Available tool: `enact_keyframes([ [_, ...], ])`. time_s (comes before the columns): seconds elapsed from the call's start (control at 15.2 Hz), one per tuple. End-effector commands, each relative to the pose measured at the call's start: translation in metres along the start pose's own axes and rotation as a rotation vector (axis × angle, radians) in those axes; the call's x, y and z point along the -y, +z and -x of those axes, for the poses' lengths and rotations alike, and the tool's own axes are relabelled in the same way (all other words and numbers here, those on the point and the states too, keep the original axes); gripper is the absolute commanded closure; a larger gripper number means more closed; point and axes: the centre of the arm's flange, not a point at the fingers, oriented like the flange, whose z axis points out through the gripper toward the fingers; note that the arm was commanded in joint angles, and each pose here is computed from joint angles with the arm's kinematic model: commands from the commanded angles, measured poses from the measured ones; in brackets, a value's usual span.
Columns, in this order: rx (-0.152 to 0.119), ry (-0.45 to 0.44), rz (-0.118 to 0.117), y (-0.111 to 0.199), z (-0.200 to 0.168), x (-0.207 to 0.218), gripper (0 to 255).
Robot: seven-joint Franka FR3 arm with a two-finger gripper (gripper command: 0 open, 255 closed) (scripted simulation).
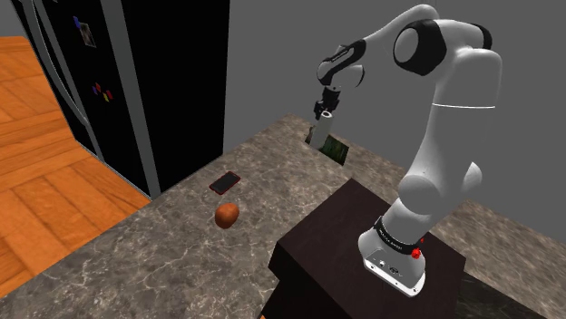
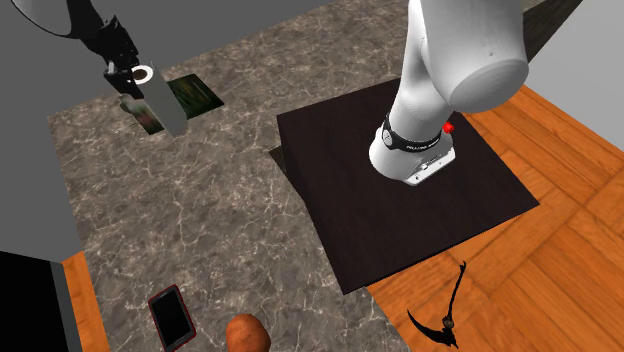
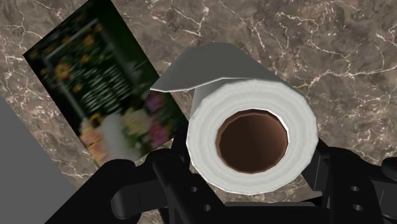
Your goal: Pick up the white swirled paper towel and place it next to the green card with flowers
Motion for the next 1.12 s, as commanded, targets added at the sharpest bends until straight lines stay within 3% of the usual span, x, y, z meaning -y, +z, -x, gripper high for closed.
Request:
enact_keyframes([
  [0.0,0.0,0.0,0.0,0.013,0.001,0.001,255],
  [1.06,0.0,0.0,0.0,0.097,0.006,0.005,255],
])
